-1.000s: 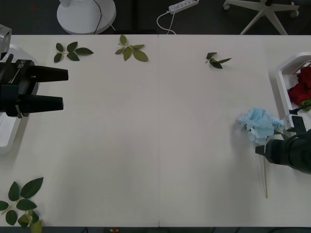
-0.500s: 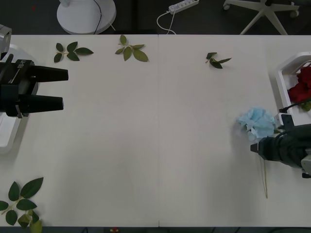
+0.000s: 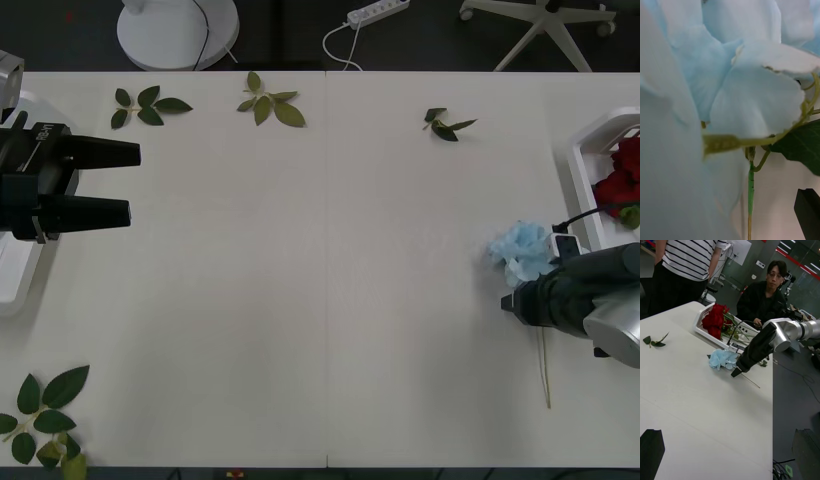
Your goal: Place the red flowers into the right box and the blue flowers into the left box. If a person shows an open palm, hand one flower to the person first, then continue sorting.
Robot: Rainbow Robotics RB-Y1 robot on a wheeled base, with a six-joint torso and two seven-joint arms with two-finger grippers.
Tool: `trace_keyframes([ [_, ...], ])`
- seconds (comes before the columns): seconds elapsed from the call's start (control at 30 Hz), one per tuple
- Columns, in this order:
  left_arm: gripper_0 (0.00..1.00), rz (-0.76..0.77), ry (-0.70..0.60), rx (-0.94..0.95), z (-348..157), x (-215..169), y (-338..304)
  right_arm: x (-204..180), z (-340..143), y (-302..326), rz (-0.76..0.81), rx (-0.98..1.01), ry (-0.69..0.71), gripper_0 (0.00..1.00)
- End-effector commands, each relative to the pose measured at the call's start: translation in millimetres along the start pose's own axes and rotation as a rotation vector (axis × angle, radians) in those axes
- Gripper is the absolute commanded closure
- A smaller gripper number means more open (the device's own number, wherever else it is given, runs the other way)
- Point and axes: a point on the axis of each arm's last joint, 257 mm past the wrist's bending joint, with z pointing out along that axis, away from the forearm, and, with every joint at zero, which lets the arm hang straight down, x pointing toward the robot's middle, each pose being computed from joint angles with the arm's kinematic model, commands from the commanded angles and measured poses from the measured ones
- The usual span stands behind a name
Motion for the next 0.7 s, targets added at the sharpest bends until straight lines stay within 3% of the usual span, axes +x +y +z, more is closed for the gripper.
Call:
trace_keyframes([
  [0.03,0.0,-0.005,0.013,0.004,-0.6,-4.8,-4.2,-11.8,6.7,10.3,-0.041,0.004,-0.009,0.01],
  [0.3,0.0,-0.005,0.013,0.004,-0.6,-4.8,-4.2,-10.1,14.1,12.1,-0.055,0.01,0.004,0.01],
  [0.4,0.0,-0.005,0.013,0.004,-0.6,-4.8,-4.2,-10.0,17.4,11.5,-0.06,0.015,0.008,0.12],
  [0.53,0.0,-0.005,0.013,0.004,-0.6,-4.8,-4.2,-8.2,21.9,12.0,-0.062,0.012,0.009,0.14],
  [0.6,0.0,-0.005,0.013,0.004,-0.6,-4.8,-4.2,-8.2,23.0,11.6,-0.065,0.013,0.01,0.2],
  [0.7,0.0,-0.005,0.013,0.004,-0.6,-4.8,-4.2,-8.0,23.2,12.4,-0.068,0.012,0.011,0.48],
])
